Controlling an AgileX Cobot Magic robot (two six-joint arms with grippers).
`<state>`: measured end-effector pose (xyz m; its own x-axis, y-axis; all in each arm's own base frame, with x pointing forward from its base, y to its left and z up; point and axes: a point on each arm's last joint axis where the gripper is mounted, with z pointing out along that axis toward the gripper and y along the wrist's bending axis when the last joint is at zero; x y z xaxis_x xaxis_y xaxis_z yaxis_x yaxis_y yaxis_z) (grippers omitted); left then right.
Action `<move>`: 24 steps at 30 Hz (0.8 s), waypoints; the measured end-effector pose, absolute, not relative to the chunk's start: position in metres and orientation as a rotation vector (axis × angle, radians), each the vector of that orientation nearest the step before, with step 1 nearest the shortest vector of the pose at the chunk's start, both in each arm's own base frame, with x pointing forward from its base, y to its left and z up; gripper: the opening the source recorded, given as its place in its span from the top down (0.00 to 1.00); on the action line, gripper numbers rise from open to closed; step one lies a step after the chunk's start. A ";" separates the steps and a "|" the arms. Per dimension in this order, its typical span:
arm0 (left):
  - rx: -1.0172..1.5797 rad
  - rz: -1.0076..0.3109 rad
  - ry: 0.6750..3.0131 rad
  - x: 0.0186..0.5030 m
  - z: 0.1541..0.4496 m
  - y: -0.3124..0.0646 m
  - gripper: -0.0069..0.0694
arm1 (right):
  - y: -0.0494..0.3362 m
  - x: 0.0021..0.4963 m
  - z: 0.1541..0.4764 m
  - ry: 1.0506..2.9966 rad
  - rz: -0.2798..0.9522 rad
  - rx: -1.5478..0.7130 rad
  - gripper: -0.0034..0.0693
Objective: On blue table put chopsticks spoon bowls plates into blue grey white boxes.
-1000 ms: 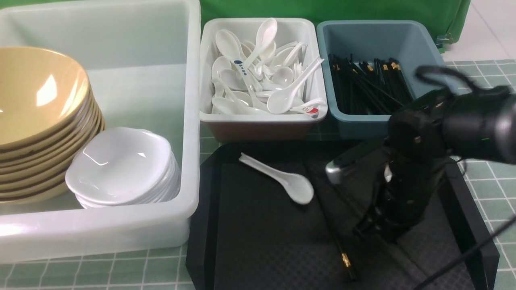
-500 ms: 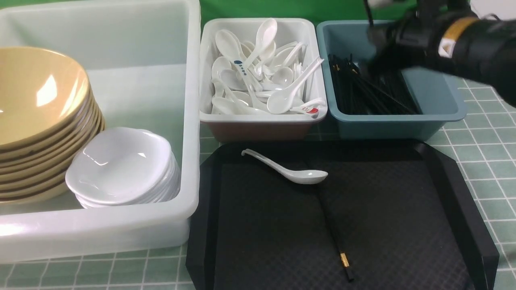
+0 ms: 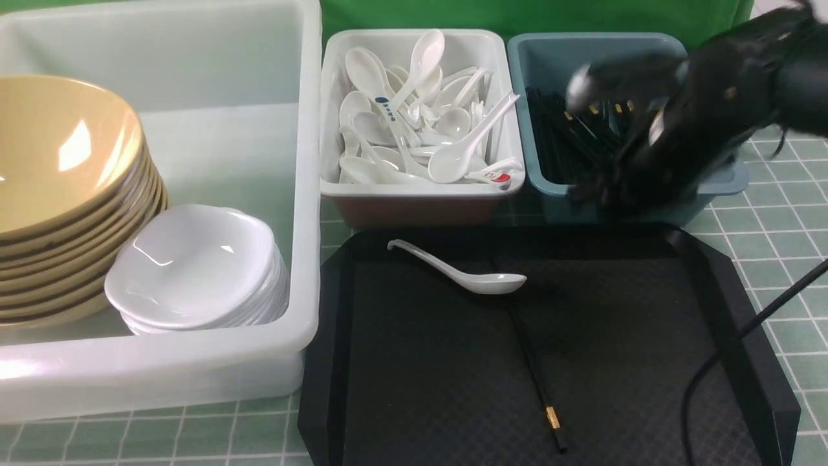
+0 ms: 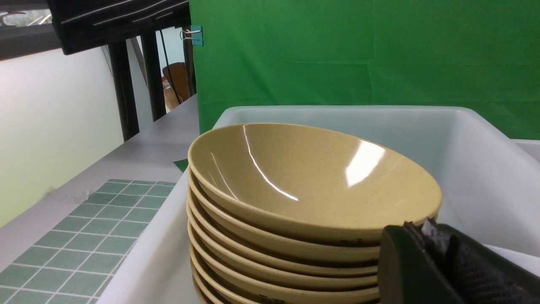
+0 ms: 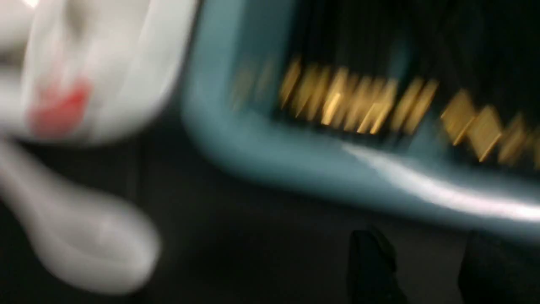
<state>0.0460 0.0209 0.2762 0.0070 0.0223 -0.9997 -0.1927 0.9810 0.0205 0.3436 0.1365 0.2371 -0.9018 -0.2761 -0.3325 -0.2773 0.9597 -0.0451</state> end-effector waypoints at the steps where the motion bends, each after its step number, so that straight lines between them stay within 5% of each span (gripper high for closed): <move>1: -0.129 0.163 1.550 0.046 0.277 0.020 0.90 | 0.155 0.322 0.221 2.853 0.023 -0.535 0.52; 5: -0.121 0.156 1.540 0.046 0.278 0.019 0.90 | 0.188 0.283 0.190 2.870 0.068 -0.738 0.55; 15: -0.119 0.155 1.538 0.046 0.278 0.019 0.90 | 0.206 0.278 0.165 2.817 0.117 -0.713 0.61; 21: -0.119 0.155 1.538 0.046 0.278 0.019 0.90 | 0.202 0.270 0.167 2.862 0.049 -0.839 0.84; 24: -0.119 0.155 1.538 0.046 0.278 0.019 0.90 | 0.194 0.258 0.180 2.926 0.012 -0.861 0.85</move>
<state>0.0463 0.0193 0.2779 0.0259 0.0251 -0.9993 -0.1748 0.9844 0.0202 0.2582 0.1937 0.1801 -0.8367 -0.5402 -0.0896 -0.5409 0.8409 -0.0181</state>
